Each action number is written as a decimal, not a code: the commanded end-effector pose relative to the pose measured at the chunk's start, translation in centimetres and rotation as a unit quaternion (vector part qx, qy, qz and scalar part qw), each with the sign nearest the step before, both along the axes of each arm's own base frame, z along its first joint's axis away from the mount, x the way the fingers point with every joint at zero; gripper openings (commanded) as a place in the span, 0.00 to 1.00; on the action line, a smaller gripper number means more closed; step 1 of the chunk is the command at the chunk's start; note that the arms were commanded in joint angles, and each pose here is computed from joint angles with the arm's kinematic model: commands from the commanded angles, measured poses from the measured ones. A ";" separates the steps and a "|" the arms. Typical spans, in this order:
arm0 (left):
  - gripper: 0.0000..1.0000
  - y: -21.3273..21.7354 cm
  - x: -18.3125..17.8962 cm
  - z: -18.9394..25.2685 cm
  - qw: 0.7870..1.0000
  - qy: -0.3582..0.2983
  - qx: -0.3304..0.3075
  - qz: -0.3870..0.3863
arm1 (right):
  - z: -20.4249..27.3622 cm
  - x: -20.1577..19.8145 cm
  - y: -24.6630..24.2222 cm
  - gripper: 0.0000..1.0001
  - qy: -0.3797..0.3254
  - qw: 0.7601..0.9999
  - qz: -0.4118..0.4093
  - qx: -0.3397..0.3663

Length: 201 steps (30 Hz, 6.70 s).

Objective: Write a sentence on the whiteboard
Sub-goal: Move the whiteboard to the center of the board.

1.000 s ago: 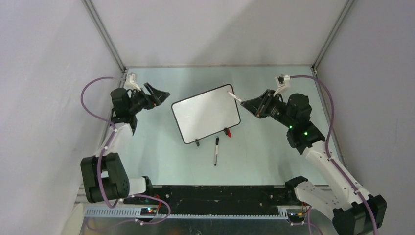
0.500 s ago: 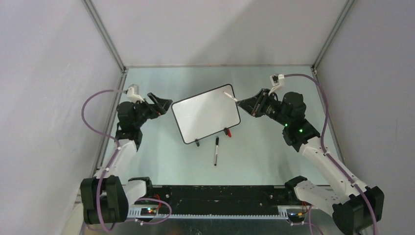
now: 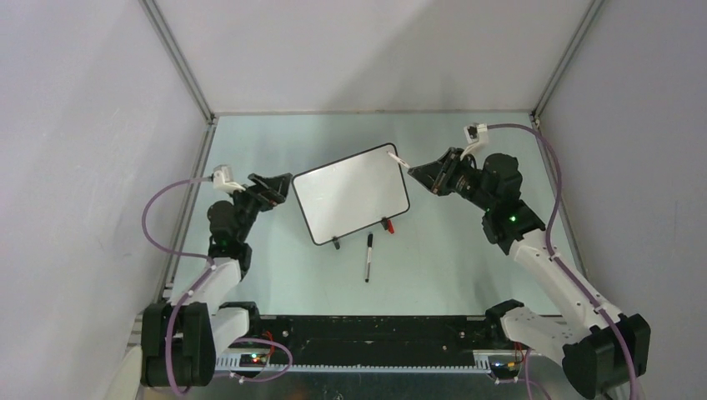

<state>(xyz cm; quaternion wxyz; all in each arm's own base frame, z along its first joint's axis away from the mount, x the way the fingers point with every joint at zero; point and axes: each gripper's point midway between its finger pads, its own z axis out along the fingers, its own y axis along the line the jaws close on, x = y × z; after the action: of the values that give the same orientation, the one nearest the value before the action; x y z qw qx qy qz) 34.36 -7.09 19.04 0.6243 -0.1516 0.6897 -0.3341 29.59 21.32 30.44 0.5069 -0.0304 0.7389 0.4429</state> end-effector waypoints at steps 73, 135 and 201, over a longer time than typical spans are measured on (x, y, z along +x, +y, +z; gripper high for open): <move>0.24 -4.1 2.0 -1.5 0.972 -0.040 -0.100 -0.209 | -1.0 -3.5 10.4 0.00 -0.048 0.987 0.110 -0.110; 0.22 -5.4 1.0 -0.6 0.968 -0.062 -0.076 -0.233 | -3.7 -1.9 16.4 0.00 -0.071 0.963 0.091 -0.244; 0.00 -6.0 -0.4 -1.6 0.965 -0.072 -0.037 -0.249 | -4.3 -1.6 18.9 0.00 -0.063 0.954 0.082 -0.283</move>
<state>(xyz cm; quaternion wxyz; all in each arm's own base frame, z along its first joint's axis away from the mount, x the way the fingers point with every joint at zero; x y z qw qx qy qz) 33.92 -12.56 16.76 0.5496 -0.0178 0.6549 -0.5183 28.22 39.90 23.99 0.4631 -0.2661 0.8124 0.2341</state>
